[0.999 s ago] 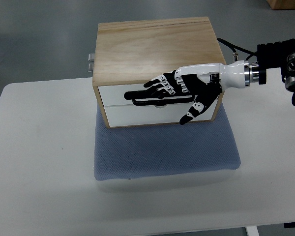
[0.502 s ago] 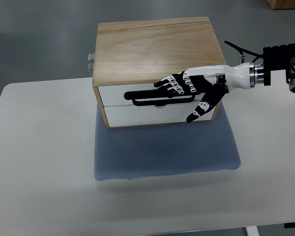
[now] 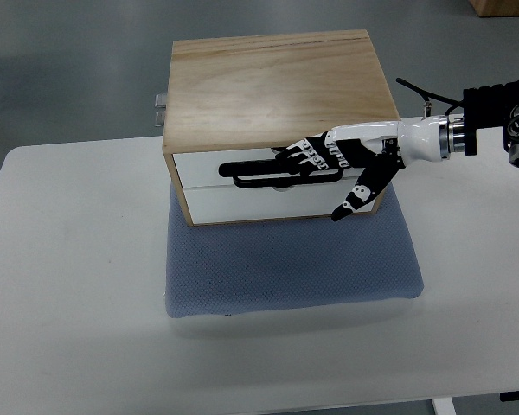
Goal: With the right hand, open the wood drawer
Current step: 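Hook the right hand fingers around the black bar handle, then pull the upper drawer outward toward the robot with the right hand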
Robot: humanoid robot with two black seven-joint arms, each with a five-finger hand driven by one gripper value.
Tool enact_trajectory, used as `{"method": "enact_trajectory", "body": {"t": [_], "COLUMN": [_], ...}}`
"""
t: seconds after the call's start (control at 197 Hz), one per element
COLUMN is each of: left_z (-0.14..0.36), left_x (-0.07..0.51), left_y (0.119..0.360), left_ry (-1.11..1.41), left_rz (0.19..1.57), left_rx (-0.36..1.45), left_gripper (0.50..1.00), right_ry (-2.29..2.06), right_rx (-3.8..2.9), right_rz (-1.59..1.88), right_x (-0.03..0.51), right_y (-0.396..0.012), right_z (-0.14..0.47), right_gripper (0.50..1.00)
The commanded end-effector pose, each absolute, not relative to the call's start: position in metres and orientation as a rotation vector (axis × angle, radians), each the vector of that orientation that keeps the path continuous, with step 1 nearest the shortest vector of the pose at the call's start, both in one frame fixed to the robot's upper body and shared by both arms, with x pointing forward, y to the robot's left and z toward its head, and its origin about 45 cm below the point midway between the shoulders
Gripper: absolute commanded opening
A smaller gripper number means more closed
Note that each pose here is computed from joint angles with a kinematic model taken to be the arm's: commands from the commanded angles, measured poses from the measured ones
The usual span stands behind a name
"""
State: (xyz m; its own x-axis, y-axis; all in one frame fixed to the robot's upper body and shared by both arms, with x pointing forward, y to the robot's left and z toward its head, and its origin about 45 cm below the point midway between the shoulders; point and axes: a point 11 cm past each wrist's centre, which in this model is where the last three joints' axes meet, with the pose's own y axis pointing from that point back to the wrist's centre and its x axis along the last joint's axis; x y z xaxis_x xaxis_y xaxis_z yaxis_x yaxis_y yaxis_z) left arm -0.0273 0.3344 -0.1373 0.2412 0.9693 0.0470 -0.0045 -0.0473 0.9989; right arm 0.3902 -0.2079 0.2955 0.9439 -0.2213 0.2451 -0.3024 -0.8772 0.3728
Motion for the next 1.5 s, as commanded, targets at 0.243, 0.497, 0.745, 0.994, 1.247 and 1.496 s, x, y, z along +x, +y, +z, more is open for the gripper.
{"method": "enact_trajectory", "body": {"t": [0.243,0.497,0.745,0.994,1.247,1.496], "left_z": [-0.137,-0.137,-0.137,-0.137,-0.137,-0.137], "left_x": [-0.027,-0.027,-0.027,-0.027,-0.027,-0.027], "left_y": [0.334,0.334,0.334,0.334,0.334,0.334], "left_ry": [1.005,1.006,1.005,1.005,1.005,1.005], "left_rz": [1.060,1.062,1.060,1.060,1.060,1.060], "left_rx": [1.350,1.349,1.350,1.350,1.350,1.350], "left_gripper": [1.000,1.000,1.000,1.000,1.000,1.000], "right_ry": [-0.368,-0.362,-0.349,-0.346,-0.317,-0.323], "right_rx": [2.685,2.690,2.695,2.698,2.714,2.710], "right_rz": [0.272,0.266,0.259,0.237,0.226,0.224], "right_x": [0.389,0.388,0.385,0.382,0.372,0.368], "right_y": [-0.206,-0.204,-0.202,-0.203,-0.201,-0.208], "right_z": [0.294,0.293,0.292,0.286,0.287,0.290], "right_gripper": [0.952,0.952,0.952,0.952,0.952,0.952]}}
